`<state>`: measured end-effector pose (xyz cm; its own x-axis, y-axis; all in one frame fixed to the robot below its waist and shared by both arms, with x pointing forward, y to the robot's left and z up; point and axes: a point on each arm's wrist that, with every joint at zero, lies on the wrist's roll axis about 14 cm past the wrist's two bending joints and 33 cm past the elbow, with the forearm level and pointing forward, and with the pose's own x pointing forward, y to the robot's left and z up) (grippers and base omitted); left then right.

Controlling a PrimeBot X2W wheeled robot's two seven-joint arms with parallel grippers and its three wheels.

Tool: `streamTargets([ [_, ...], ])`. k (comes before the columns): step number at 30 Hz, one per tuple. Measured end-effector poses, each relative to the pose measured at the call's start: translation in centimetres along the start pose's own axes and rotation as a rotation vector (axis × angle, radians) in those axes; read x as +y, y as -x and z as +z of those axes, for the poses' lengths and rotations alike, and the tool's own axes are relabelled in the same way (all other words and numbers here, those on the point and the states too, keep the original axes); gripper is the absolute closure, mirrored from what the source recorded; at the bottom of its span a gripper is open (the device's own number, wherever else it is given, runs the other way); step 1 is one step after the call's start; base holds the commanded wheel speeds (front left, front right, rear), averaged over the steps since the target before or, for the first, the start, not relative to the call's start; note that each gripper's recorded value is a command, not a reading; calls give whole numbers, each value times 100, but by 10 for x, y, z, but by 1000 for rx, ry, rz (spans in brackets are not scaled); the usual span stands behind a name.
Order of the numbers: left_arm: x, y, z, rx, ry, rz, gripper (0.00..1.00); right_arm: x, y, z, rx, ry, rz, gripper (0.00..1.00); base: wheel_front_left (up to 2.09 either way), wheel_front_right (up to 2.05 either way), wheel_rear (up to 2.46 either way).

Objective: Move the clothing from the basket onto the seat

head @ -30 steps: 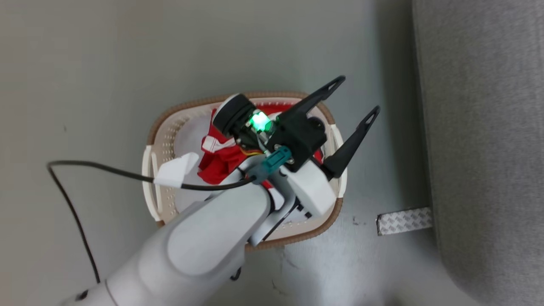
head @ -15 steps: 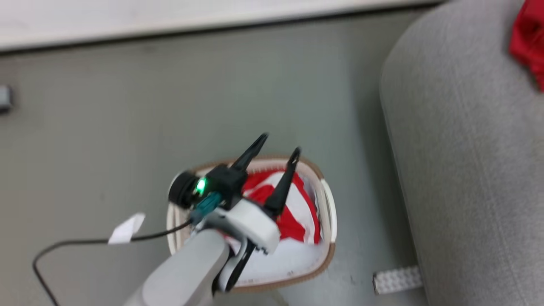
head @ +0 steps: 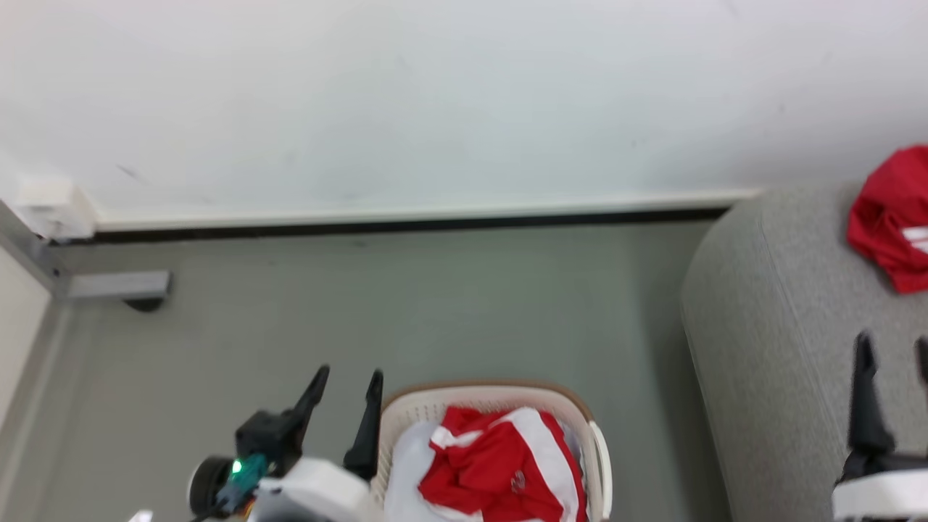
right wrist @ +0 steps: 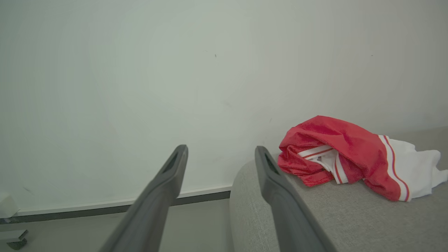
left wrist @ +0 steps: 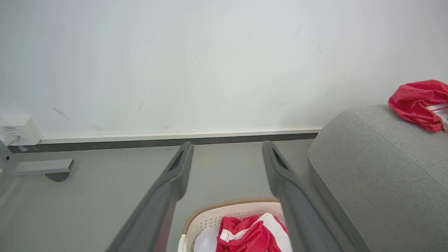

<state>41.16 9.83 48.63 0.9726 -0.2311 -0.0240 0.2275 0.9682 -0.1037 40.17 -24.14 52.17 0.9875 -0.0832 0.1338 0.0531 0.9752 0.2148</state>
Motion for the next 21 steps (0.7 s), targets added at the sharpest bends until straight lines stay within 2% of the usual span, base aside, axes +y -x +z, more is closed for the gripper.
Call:
streamTargets([
  [4, 19, 27, 6, -23, 2, 78, 0, 9, 23, -12, 40, -39, 2, 0, 0, 0, 0],
  [11, 37, 61, 7, -46, 17, 164, 0, 25, 55, -35, 116, -29, 34, 0, 0, 0, 0],
  [21, 37, 67, 5, -51, 18, 167, 0, 36, 61, -45, 147, -26, 58, 0, 0, 0, 0],
])
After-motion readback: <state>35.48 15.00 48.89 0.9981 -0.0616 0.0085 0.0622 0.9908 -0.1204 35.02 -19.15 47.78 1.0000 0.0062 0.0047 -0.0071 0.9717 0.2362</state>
